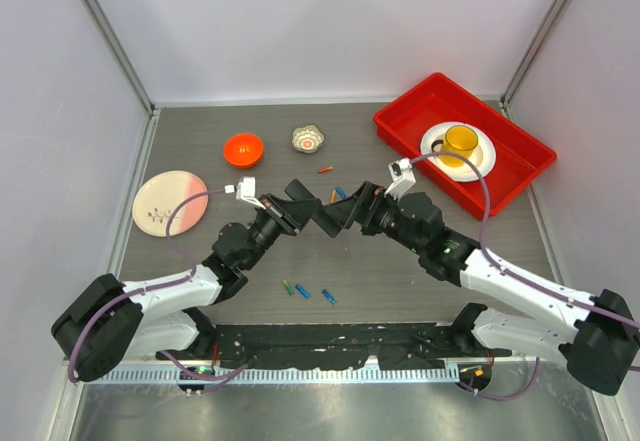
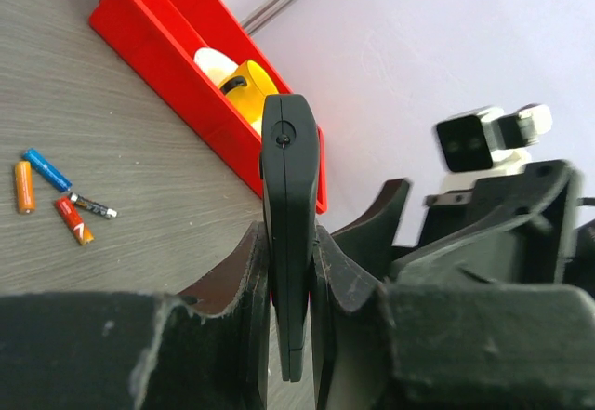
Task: Load the batteries into the remote control
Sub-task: Remove the battery cover from the remote control.
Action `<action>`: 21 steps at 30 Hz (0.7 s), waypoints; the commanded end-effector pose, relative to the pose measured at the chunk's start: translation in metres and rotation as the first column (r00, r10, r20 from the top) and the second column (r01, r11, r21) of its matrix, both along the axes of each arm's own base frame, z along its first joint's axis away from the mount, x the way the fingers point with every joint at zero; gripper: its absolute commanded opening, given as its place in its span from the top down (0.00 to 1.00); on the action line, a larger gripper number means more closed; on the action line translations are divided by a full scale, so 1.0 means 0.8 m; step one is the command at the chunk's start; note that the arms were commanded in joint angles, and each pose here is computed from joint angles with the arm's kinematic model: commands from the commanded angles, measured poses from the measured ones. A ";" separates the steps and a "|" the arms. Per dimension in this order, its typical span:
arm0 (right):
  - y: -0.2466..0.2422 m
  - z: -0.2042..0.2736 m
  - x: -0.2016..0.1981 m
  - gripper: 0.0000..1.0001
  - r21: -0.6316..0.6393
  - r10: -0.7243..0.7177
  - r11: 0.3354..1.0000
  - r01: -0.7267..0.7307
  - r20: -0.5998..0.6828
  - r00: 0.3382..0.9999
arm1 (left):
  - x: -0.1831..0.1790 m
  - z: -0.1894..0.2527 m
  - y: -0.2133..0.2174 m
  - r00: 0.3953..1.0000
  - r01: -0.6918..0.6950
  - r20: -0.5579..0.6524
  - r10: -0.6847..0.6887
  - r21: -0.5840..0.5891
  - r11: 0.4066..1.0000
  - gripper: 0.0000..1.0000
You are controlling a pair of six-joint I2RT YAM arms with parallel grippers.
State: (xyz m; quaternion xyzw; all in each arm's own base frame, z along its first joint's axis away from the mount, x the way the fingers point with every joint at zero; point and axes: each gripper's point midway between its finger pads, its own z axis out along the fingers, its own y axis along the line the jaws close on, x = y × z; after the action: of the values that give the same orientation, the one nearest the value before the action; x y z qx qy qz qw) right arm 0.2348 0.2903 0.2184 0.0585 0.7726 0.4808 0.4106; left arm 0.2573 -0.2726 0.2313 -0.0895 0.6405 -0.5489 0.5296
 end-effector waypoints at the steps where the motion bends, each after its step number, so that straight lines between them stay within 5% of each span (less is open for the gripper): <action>1: -0.038 0.007 -0.007 0.10 -0.284 0.033 0.959 -0.005 0.092 0.995 | 0.004 0.011 -0.003 0.999 0.009 -0.031 -0.009 -0.023 1.000 1.00; 13: -0.054 0.000 -0.032 0.15 -0.727 0.235 0.680 -0.095 0.093 0.968 | 0.009 -0.004 -0.037 0.957 0.191 -0.192 -0.216 -0.141 0.971 1.00; 21: -0.041 -0.005 -0.042 0.12 -0.752 0.269 0.647 -0.126 0.070 0.961 | 0.014 -0.008 -0.056 0.930 0.261 -0.194 -0.313 -0.249 0.932 1.00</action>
State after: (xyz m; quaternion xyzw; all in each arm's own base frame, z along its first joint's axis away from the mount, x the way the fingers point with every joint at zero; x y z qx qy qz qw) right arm 0.1951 0.2619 0.1979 -0.2362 0.8699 0.1908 0.3888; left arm 0.2705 -0.3071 0.1798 -0.1375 0.6999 -0.6045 0.3547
